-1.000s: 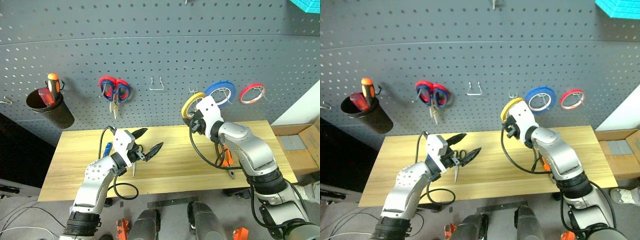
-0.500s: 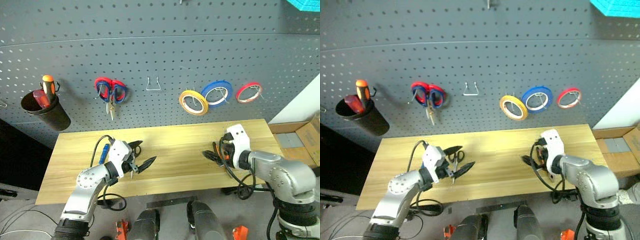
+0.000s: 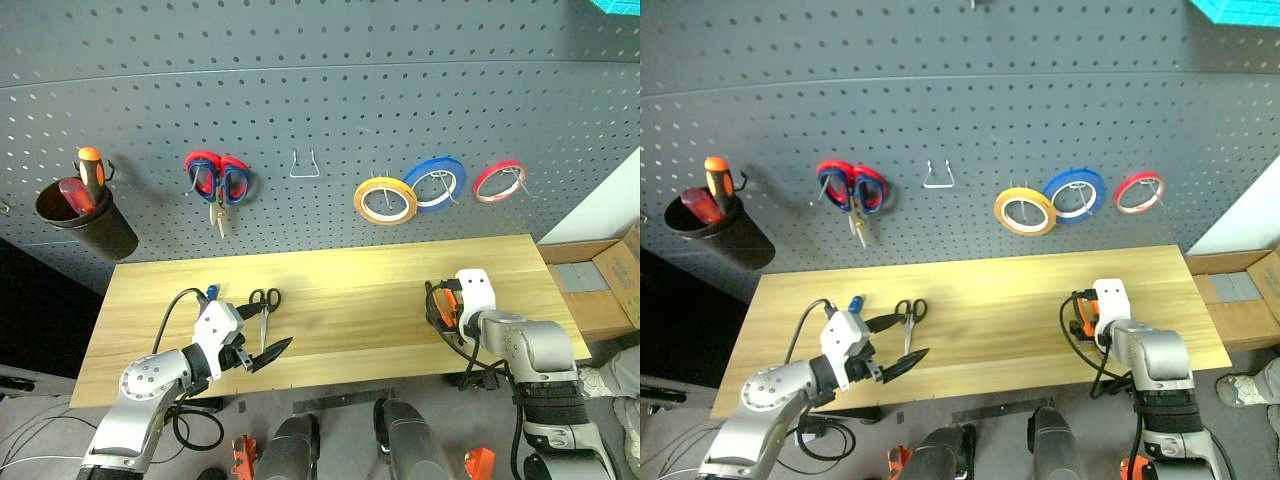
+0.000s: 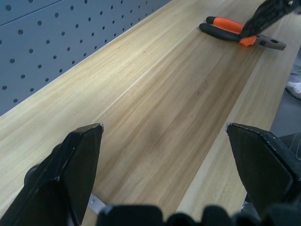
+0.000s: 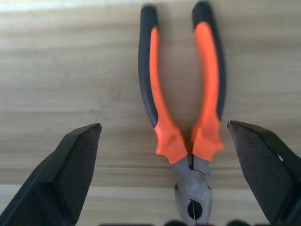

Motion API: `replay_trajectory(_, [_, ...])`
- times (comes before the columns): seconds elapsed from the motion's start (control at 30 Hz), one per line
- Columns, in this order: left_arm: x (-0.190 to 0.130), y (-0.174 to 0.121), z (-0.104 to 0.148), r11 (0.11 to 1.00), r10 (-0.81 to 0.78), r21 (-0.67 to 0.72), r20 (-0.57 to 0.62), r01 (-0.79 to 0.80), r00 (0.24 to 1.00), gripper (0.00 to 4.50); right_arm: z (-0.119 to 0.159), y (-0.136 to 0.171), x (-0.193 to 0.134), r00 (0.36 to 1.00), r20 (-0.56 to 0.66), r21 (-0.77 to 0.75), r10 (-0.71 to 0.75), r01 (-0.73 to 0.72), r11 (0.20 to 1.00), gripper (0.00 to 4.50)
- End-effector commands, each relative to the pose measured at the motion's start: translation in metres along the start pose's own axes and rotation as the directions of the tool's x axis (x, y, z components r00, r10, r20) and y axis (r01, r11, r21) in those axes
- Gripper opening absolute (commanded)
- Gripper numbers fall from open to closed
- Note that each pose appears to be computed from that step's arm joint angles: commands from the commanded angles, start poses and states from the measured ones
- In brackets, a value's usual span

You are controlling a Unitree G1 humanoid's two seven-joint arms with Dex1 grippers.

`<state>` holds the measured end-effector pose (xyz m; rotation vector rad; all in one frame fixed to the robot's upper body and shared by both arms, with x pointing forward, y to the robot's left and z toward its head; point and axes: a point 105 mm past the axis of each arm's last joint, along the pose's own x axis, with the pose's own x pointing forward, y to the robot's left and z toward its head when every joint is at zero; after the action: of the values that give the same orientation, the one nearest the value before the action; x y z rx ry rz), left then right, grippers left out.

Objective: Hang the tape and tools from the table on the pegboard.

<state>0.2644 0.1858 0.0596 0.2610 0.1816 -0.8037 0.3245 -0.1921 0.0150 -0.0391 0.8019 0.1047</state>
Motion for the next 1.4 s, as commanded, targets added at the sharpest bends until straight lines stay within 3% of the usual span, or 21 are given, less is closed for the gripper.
replay_trajectory(0.03, [-0.013,0.026,0.019,0.996,0.079,0.044,0.031,-0.08,0.996,4.5,-0.009,-0.009,0.015,0.999,-0.013,-0.014,-0.034,0.034,0.999,4.46])
replay_trajectory(0.33, [-0.016,0.036,0.029,0.993,0.098,0.065,0.038,-0.1,0.994,4.5,-0.014,-0.004,0.028,1.0,-0.02,-0.023,-0.02,0.019,1.0,4.46])
replay_trajectory(0.43, [-0.013,0.033,0.031,0.994,0.085,0.061,0.046,-0.088,0.995,4.5,-0.018,-0.002,0.026,0.999,-0.042,-0.016,-0.011,0.01,1.0,3.9])
replay_trajectory(0.53, [-0.01,0.03,0.038,0.996,0.067,0.048,0.069,-0.07,0.995,4.5,-0.019,-0.002,0.023,0.998,-0.061,0.004,-0.001,0.001,1.0,2.94])
replay_trajectory(0.6, [-0.008,0.024,0.048,0.997,0.014,0.069,0.084,-0.019,0.996,4.5,-0.011,0.005,0.017,0.998,-0.021,0.005,0.063,-0.063,0.998,2.28])
replay_trajectory(0.67, [-0.004,0.017,0.061,0.997,-0.022,0.074,0.123,0.013,0.992,4.5,0.0,0.029,0.003,0.974,0.056,-0.088,0.217,-0.212,0.973,2.2])
replay_trajectory(0.73, [-0.001,0.022,0.076,0.997,0.021,0.074,0.195,-0.036,0.981,4.5,0.013,0.065,-0.027,0.884,0.127,-0.234,0.449,-0.413,0.88,2.2])
replay_trajectory(0.8, [-0.007,0.033,0.094,0.989,0.106,0.071,0.282,-0.131,0.953,4.5,0.023,0.107,-0.078,0.699,0.126,-0.387,0.704,-0.619,0.684,2.2])
replay_trajectory(0.87, [-0.014,0.034,0.107,0.983,0.136,0.076,0.321,-0.168,0.937,4.5,0.033,0.126,-0.111,0.576,0.119,-0.475,0.809,-0.682,0.556,2.2])
replay_trajectory(0.97, [-0.033,0.041,0.126,0.964,0.248,-0.006,0.388,-0.267,0.888,4.5,0.081,0.159,-0.156,0.392,0.223,-0.637,0.892,-0.634,0.438,2.2])
replay_trajectory(1.13, [-0.05,0.05,0.108,0.928,0.365,-0.068,0.353,-0.365,0.862,4.5,0.15,0.198,-0.197,0.209,0.38,-0.743,0.901,-0.512,0.432,2.2])
replay_trajectory(1.27, [-0.059,0.062,0.1,0.871,0.483,-0.092,0.351,-0.483,0.803,4.5,0.183,0.222,-0.212,0.142,0.464,-0.768,0.874,-0.428,0.477,2.19])
replay_trajectory(1.4, [-0.057,0.062,0.101,0.84,0.529,-0.113,0.387,-0.531,0.755,4.5,0.207,0.231,-0.215,0.116,0.56,-0.757,0.821,-0.33,0.563,2.19])
